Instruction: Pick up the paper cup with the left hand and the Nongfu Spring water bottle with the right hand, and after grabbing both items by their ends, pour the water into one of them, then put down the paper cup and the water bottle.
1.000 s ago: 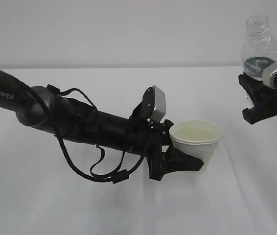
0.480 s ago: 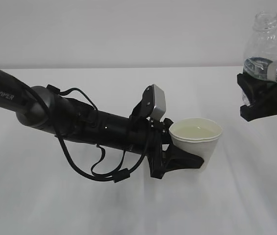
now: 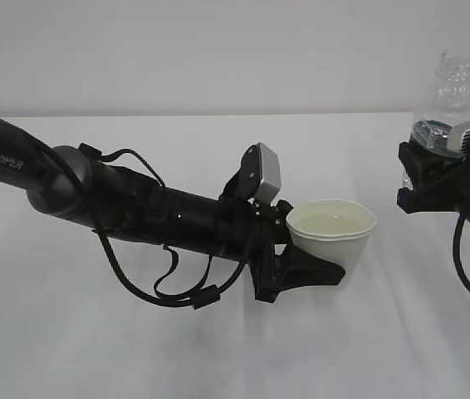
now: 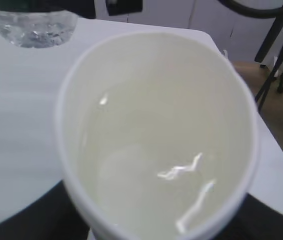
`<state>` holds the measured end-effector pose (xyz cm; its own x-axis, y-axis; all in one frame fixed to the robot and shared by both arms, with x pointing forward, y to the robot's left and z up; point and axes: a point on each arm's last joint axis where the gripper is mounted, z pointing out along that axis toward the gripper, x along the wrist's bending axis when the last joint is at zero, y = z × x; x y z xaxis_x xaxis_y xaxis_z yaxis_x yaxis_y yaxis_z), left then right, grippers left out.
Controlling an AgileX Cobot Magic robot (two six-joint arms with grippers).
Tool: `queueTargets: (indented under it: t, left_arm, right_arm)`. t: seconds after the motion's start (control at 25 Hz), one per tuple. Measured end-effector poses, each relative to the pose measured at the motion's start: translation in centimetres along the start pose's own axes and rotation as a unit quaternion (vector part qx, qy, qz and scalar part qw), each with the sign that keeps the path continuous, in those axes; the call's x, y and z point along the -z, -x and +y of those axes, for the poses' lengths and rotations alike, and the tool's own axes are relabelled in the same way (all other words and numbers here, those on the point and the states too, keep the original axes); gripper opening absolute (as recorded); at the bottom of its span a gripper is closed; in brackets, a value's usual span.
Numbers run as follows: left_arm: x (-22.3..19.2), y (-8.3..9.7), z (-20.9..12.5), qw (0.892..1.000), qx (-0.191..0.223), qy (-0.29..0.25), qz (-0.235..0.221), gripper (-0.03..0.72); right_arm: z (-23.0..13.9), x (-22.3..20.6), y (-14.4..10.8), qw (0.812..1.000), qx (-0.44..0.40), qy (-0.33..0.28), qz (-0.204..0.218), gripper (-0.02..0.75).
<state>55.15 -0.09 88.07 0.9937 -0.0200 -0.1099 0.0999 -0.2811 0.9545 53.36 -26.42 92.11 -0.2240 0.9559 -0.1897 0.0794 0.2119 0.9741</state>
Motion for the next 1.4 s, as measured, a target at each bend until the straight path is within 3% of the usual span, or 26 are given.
queueTargets:
  t: [0.36, 1.4]
  left_arm:
    - [0.4, -0.4, -0.1, 1.0, 0.002, -0.002, 0.01, 0.426]
    - [0.4, -0.4, -0.2, 1.0, 0.0, -0.005, 0.007, 0.426]
  right_arm:
    - [-3.0, -0.7, -0.1, 0.998, -0.026, -0.051, -0.015, 0.376]
    - [-6.2, -4.7, -0.2, 0.996, -0.044, -0.069, -0.016, 0.376]
